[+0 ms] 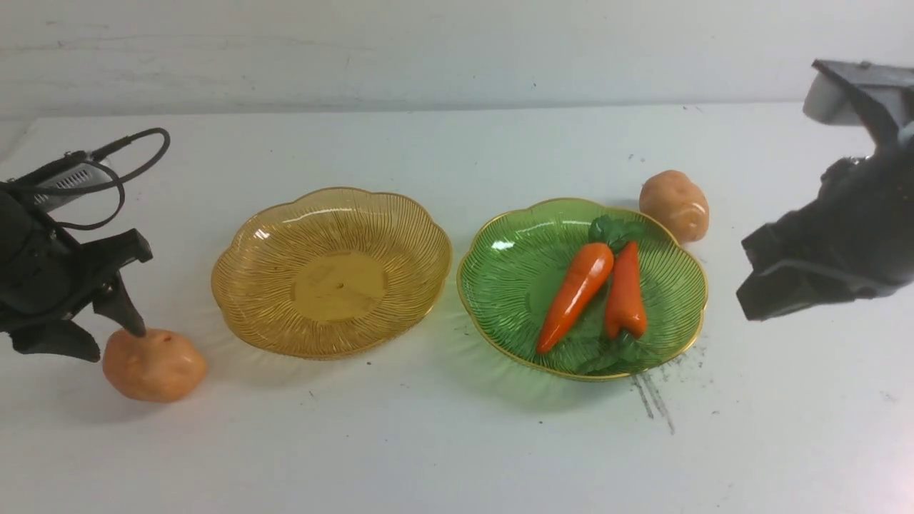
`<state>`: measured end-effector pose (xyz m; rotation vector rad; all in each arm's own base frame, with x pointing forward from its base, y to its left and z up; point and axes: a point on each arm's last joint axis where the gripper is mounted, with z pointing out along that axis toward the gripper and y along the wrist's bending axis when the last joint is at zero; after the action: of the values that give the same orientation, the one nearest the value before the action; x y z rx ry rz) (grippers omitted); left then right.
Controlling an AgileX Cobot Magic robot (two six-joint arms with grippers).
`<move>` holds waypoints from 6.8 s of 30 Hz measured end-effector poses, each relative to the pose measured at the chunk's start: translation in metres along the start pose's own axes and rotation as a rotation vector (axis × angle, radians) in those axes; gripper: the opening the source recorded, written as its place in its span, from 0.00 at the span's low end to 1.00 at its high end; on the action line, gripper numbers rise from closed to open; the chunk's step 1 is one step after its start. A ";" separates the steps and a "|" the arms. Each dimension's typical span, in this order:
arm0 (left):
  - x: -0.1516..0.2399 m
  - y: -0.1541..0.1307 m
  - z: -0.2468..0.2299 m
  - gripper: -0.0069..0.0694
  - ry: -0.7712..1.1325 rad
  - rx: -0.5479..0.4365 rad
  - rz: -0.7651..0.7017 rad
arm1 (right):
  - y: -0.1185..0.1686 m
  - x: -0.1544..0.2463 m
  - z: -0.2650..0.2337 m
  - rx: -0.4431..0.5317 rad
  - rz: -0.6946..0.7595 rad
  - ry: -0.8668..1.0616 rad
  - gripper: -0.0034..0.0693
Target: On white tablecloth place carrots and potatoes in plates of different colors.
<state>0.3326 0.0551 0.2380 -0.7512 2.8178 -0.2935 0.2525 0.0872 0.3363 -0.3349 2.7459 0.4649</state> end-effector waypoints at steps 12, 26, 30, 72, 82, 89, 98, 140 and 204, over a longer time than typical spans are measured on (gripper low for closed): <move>-0.010 0.007 0.041 0.99 0.044 -0.044 -0.104 | -0.003 0.009 0.012 -0.005 -0.020 0.044 0.17; -0.015 0.011 0.067 0.89 0.070 -0.055 -0.122 | -0.003 0.009 0.012 -0.009 -0.045 0.048 0.17; -0.022 0.008 0.056 0.89 0.077 -0.068 -0.068 | -0.003 0.009 0.012 -0.012 -0.048 0.047 0.17; -0.025 -0.153 0.037 0.91 -0.020 0.033 0.541 | -0.083 -0.086 -0.027 0.075 0.162 -0.207 0.98; -0.022 -0.157 0.035 0.91 0.007 0.032 0.580 | -0.082 -0.089 -0.020 0.023 0.173 -0.194 0.99; -0.020 -0.157 0.035 0.99 0.022 0.028 0.633 | -0.082 -0.089 -0.020 0.023 0.170 -0.194 0.96; -0.015 -0.155 0.035 0.99 0.089 0.024 0.634 | -0.082 -0.089 -0.020 0.023 0.170 -0.194 0.93; 0.026 -0.142 -0.136 0.09 -0.241 0.124 0.694 | -0.158 -0.189 0.222 0.129 0.113 -0.239 0.87; 0.171 -0.037 -0.342 0.09 -0.873 0.193 0.695 | 0.094 -0.189 -0.023 0.126 -0.282 -0.535 0.12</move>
<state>0.1188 -0.0166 0.5494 0.1614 1.9920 -0.0742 0.3929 0.1977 0.4512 -0.4775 2.1556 0.2566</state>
